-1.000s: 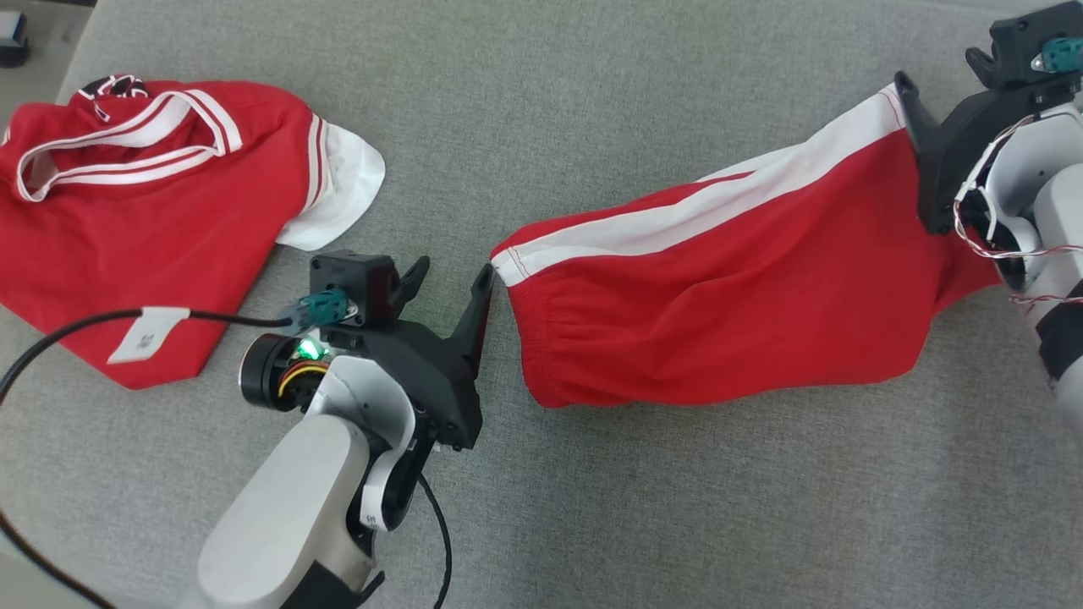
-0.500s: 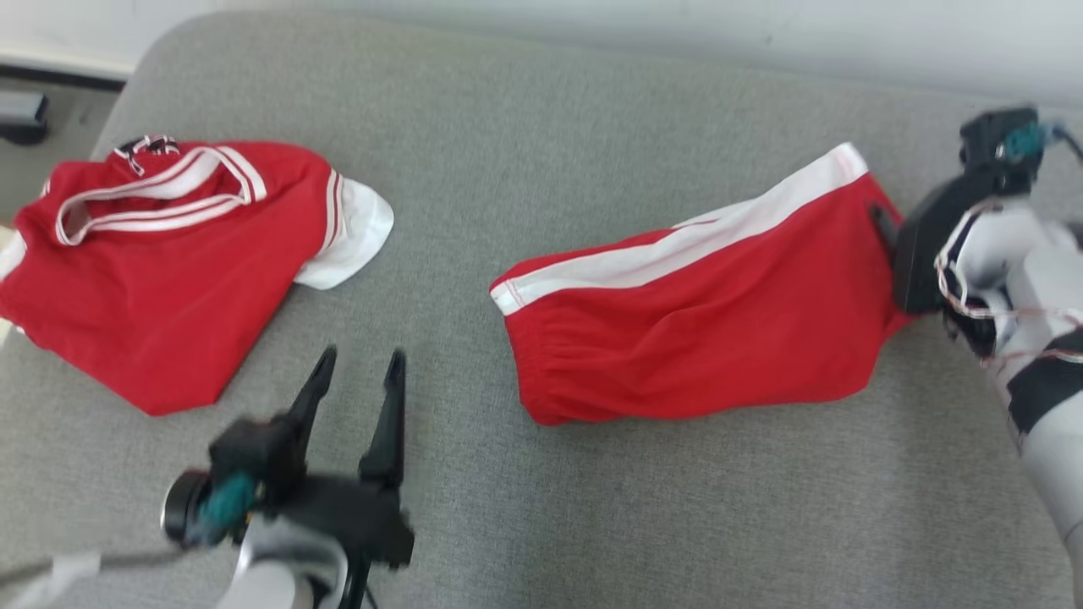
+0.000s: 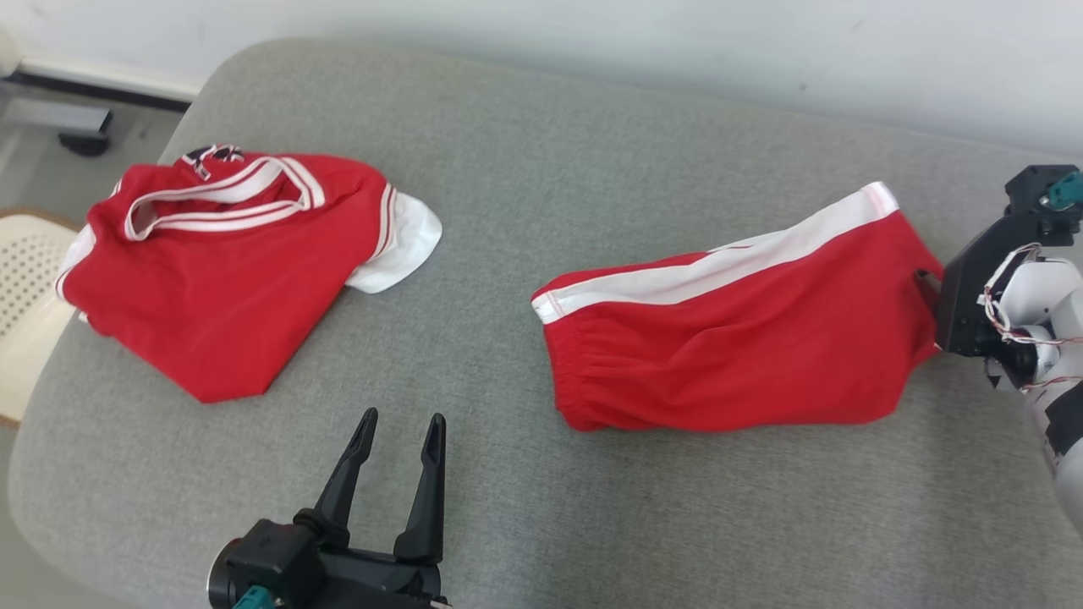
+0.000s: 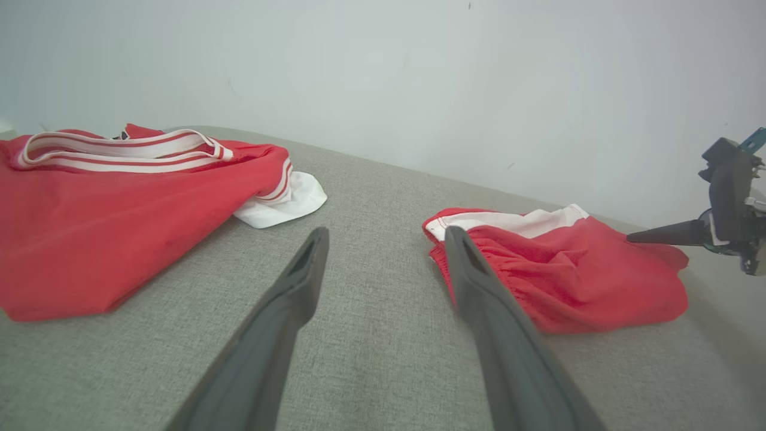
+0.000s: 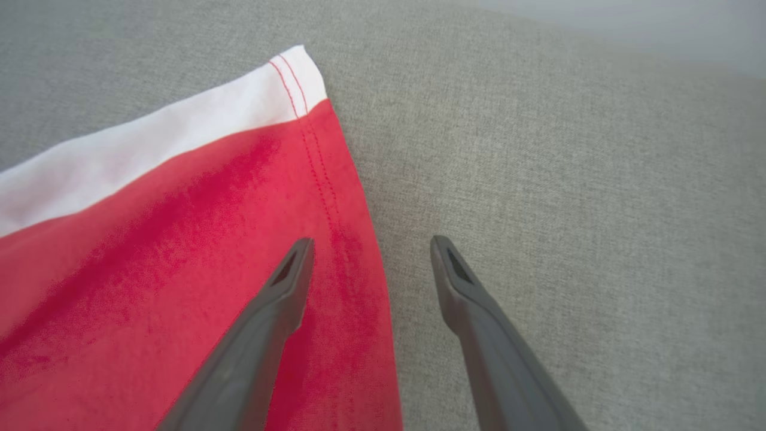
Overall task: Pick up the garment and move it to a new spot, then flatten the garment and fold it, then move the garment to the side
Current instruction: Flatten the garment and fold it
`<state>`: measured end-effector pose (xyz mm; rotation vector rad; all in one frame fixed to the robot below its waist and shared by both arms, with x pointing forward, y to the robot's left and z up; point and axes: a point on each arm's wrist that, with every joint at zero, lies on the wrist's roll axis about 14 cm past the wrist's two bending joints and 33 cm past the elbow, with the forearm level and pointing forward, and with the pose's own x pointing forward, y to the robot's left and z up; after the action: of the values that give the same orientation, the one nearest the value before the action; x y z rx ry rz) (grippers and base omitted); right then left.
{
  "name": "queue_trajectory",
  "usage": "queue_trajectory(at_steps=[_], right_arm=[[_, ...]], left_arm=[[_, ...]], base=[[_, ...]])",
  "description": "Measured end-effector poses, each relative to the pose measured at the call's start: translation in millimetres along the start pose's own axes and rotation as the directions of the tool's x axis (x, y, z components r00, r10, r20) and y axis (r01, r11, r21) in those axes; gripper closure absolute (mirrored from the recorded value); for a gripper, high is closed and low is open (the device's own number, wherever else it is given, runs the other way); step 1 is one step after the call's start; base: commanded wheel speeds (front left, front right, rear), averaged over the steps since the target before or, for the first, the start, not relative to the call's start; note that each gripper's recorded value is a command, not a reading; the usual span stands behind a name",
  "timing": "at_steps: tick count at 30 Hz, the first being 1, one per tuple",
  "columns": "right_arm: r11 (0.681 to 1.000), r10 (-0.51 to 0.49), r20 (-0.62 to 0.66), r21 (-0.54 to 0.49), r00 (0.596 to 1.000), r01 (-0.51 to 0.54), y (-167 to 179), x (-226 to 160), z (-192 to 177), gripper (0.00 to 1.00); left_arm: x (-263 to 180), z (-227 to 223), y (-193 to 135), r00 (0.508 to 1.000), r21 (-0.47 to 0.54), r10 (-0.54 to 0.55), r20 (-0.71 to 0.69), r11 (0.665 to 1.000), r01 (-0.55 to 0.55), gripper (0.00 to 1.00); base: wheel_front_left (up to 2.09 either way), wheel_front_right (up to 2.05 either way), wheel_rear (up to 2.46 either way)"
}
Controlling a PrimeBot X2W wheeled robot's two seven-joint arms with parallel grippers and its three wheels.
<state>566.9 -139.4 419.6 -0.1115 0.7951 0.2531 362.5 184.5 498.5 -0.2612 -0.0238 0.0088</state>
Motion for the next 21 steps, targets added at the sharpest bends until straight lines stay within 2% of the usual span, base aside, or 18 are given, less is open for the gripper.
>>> queue_trajectory(at_steps=[6,9,14,15,16,17,21], right_arm=[[0.999,-0.004,-0.105,-0.05,0.994,-0.001,6,18,-13,0.0],[0.999,0.007,-0.136,-0.04,0.991,-0.012,11,25,-13,0.0],[1.0,0.02,-0.26,-0.017,0.966,-0.026,18,32,-28,0.0],[1.0,0.021,-0.27,-0.017,0.963,-0.026,19,33,-29,0.1],[0.999,0.021,-0.273,-0.019,0.962,-0.028,19,33,-29,0.84],[0.999,0.021,-0.272,-0.021,0.962,-0.028,18,33,-28,1.0],[0.999,0.019,-0.264,-0.027,0.964,-0.027,17,31,-29,1.0]], left_arm=[[-6,-8,14,0.999,0.004,0.049,-0.019,0.999,-0.049,0.0],[-7,-12,19,0.998,0.001,0.062,-0.029,0.998,-0.062,0.0],[-7,-21,21,0.996,-0.004,0.067,-0.054,0.998,-0.067,0.0],[-7,-22,22,0.996,-0.006,0.068,-0.058,0.998,-0.069,0.0],[-7,-23,22,0.996,-0.006,0.071,-0.06,0.997,-0.072,0.0],[-7,-24,22,0.996,-0.008,0.068,-0.062,0.998,-0.069,0.0],[-6,-29,21,0.995,-0.016,0.062,-0.073,0.998,-0.064,0.0]], base=[[0.0,0.0,0.0],[0.0,0.0,0.0],[0.0,0.0,0.0],[0.0,0.0,0.0],[0.0,0.0,0.0],[0.0,0.0,0.0],[0.0,0.0,0.0]])
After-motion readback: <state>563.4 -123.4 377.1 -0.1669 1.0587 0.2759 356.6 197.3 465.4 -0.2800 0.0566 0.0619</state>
